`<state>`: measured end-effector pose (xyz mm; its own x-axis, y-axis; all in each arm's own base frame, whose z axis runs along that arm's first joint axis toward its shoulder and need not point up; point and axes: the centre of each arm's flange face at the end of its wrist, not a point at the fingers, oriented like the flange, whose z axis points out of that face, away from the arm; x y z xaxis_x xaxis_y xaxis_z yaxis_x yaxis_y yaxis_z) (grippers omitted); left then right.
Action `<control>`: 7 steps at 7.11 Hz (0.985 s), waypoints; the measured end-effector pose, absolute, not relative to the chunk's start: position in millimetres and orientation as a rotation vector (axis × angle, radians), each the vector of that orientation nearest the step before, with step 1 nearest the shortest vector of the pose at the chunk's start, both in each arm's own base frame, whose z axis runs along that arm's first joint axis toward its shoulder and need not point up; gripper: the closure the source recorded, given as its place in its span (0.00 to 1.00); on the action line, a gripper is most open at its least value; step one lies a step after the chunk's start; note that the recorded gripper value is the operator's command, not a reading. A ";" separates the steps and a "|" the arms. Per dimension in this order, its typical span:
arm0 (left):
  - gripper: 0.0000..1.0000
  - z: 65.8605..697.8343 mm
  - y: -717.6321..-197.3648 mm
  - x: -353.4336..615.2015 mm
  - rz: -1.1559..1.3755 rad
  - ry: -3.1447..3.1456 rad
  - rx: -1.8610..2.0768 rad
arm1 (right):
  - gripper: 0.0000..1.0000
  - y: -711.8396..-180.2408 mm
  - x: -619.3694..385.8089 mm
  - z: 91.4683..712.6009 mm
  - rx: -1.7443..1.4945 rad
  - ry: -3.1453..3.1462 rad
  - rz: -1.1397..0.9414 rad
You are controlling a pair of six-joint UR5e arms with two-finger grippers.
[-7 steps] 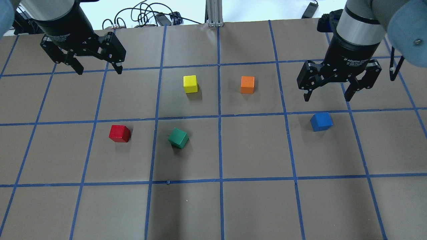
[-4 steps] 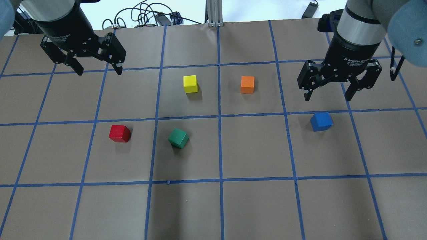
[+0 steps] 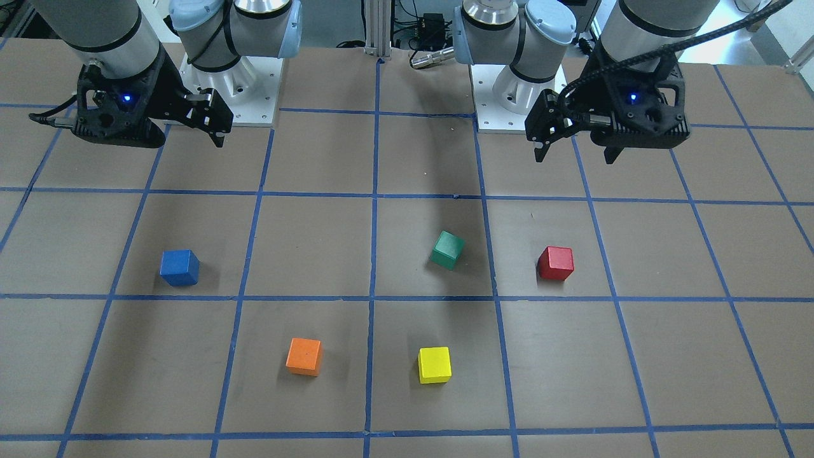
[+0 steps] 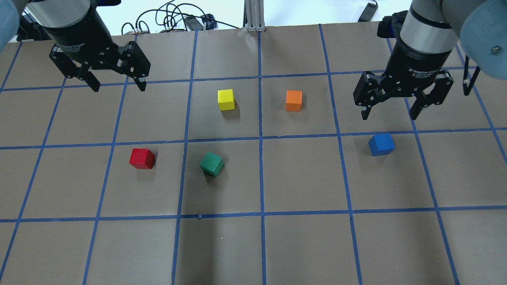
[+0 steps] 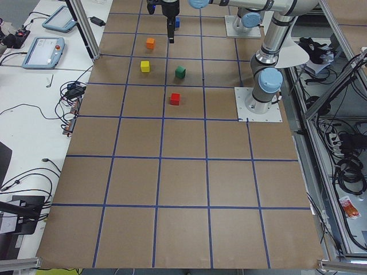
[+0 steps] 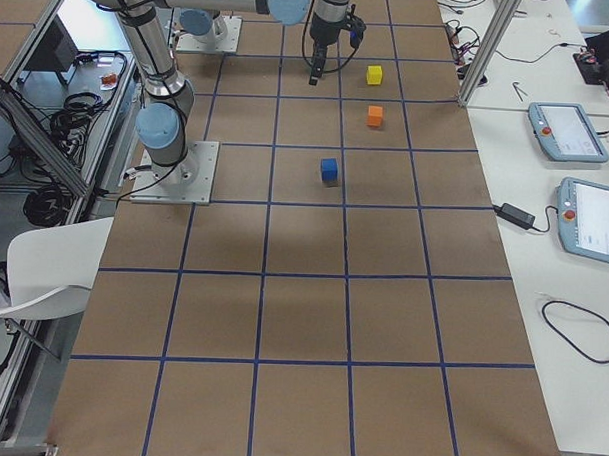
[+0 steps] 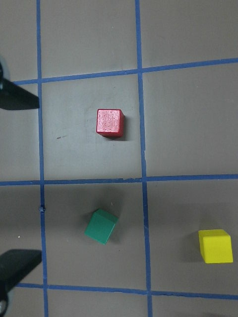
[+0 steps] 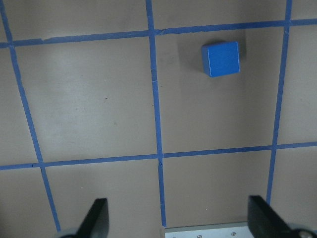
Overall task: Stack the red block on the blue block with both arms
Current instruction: 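Lower the left gripper onto the red cube and grasp it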
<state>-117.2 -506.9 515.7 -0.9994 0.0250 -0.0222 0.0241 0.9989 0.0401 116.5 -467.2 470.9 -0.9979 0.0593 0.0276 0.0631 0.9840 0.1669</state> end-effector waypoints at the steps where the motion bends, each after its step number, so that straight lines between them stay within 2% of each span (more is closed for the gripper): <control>1: 0.00 503.2 -511.3 -112.6 0.096 3.118 0.040 | 0.00 -467.4 116.1 470.8 -0.095 -3.104 -0.262; 4: 0.00 415.4 -546.7 -63.0 0.211 3.122 -0.043 | 0.00 -467.4 116.2 471.9 -0.092 -3.104 -0.256; 7: 0.00 286.6 -539.8 -36.4 0.241 3.123 -0.015 | 0.00 -467.2 116.7 472.0 -0.093 -3.105 -0.256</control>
<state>-36.4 -539.8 286.6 -0.9999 -0.0087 -0.0096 -0.0101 0.9881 0.1533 116.7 -467.2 472.0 -0.9979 0.0575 0.0293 0.0615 0.9848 0.1627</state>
